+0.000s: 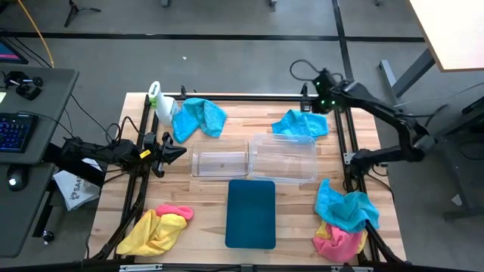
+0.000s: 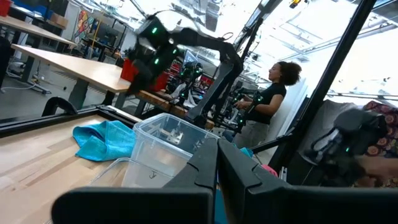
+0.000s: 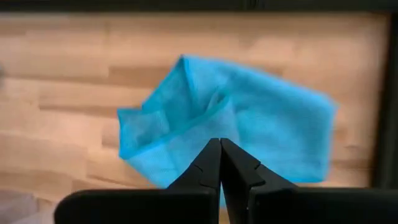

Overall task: Sort microfiber towel by color & place in baskets
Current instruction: Put the top right blue microfiber towel into the white bin

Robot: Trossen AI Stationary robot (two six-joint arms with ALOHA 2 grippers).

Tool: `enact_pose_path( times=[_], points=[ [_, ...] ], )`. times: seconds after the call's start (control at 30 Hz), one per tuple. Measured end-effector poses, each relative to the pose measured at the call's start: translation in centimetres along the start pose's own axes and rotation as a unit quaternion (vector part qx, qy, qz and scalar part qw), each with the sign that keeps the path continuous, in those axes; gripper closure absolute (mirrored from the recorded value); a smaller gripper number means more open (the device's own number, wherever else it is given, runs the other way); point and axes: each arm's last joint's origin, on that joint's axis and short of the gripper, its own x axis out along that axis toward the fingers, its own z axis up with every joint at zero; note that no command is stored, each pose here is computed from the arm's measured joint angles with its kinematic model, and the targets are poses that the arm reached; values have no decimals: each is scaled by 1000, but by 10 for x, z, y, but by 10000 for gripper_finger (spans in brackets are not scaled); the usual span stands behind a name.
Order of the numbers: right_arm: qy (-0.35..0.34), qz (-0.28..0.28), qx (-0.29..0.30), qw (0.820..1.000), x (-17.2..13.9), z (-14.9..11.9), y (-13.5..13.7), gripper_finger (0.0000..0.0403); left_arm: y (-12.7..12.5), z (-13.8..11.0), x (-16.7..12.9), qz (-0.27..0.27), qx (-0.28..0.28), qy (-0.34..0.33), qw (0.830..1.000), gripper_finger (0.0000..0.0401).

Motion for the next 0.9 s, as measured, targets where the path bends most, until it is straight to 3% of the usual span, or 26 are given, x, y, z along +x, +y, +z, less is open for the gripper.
enact_pose_path(
  times=[0.13, 0.27, 0.63, 0.77, 0.9],
  points=[
    [28, 52, 15, 998, 33, -14, -6, 385, 0, 0, 0, 0, 0, 0, 1000, 401],
    [16, 94, 35, 995, 48, -23, -11, 339, 0, 0, 0, 0, 0, 0, 1000, 401],
    [-39, 1, -7, 999, 57, -26, -21, 163, 0, 0, 0, 0, 0, 0, 1000, 401],
    [-33, -28, -15, 999, 66, -26, -22, 133, 0, 0, 0, 0, 0, 0, 1000, 401],
    [9, -22, -32, 999, 86, -27, -19, 128, 0, 0, 0, 0, 0, 0, 1000, 401]
  ],
)
